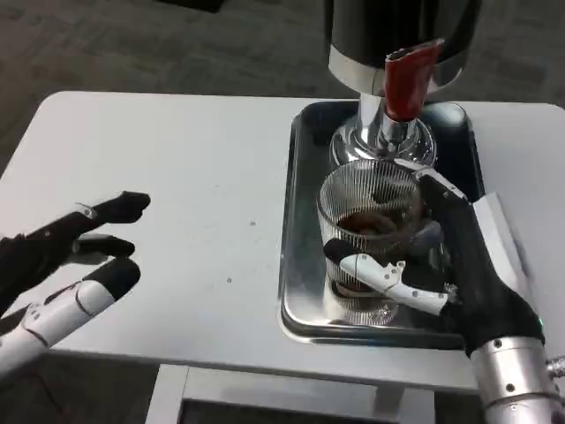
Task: Grasp the cup under the faucet to collect the drink, then remove the cup.
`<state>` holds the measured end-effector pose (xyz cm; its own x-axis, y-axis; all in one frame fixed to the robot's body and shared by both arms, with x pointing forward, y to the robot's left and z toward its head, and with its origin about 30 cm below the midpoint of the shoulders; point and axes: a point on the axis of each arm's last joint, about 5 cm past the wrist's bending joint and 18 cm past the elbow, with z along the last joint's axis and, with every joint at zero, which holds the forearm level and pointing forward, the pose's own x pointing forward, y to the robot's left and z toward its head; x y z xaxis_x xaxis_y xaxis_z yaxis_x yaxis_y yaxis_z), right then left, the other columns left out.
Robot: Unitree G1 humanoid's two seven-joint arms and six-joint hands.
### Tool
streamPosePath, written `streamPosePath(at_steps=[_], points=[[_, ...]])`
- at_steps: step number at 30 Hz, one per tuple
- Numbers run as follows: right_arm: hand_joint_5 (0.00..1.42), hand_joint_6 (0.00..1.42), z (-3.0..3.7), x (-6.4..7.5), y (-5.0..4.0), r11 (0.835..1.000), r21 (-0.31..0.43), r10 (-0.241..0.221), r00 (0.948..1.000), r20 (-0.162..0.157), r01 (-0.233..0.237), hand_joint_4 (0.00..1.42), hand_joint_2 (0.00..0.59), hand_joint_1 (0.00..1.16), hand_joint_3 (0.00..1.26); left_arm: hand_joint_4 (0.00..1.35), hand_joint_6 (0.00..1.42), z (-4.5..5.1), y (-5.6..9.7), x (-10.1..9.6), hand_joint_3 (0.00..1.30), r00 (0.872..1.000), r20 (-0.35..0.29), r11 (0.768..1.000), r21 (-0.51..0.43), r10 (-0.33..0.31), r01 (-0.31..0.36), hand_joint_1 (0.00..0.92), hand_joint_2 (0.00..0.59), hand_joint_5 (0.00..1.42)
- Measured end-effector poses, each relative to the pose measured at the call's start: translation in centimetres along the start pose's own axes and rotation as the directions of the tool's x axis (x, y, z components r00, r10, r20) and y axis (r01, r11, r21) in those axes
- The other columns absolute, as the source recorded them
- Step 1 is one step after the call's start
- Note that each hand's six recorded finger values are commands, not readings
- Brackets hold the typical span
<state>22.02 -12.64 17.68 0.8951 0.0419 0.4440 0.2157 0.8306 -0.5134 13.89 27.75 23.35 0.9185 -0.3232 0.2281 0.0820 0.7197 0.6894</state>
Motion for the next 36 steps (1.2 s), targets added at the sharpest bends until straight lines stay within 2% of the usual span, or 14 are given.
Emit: streamPosePath(at_steps=[10,17,21,26,36], points=[[1.01,1.32,-0.49,-0.7,-0.10,0.998,-0.012,-0.056,0.9984,-0.006,0.056,0.84,0.234,0.77,0.62,0.16,0.26,0.07,0.1,0.3,0.20,1.000,0.023,1.000,0.005,0.004,-0.004,0.071,0.141,0.29],[1.14,1.42,-1.03,-1.4,-0.38,0.994,0.009,-0.106,0.9941,-0.023,0.107,0.95,0.229,0.76,0.76,0.16,0.26,0.08,-0.2,1.1,0.20,0.999,0.048,1.000,-0.005,-0.019,0.019,0.070,0.141,0.29],[1.21,1.42,-1.15,-1.6,-0.74,0.992,0.024,-0.124,0.9917,-0.036,0.124,1.02,0.224,0.78,0.83,0.16,0.26,0.02,-0.5,1.7,0.20,0.997,0.062,0.999,-0.013,-0.038,0.039,0.070,0.141,0.29],[1.26,1.42,-1.31,-2.1,-1.91,0.992,0.031,-0.120,0.9916,-0.049,0.122,1.07,0.224,0.78,0.88,0.16,0.26,0.07,-0.5,2.2,0.20,0.996,0.078,0.999,-0.014,-0.042,0.043,0.065,0.142,0.28],[1.30,1.42,-1.41,-3.6,-4.48,0.990,0.042,-0.134,0.9883,-0.073,0.137,1.12,0.224,0.78,0.94,0.15,0.25,0.41,-1.4,3.3,0.19,0.989,0.113,0.995,-0.004,-0.094,0.095,0.053,0.139,0.28]])
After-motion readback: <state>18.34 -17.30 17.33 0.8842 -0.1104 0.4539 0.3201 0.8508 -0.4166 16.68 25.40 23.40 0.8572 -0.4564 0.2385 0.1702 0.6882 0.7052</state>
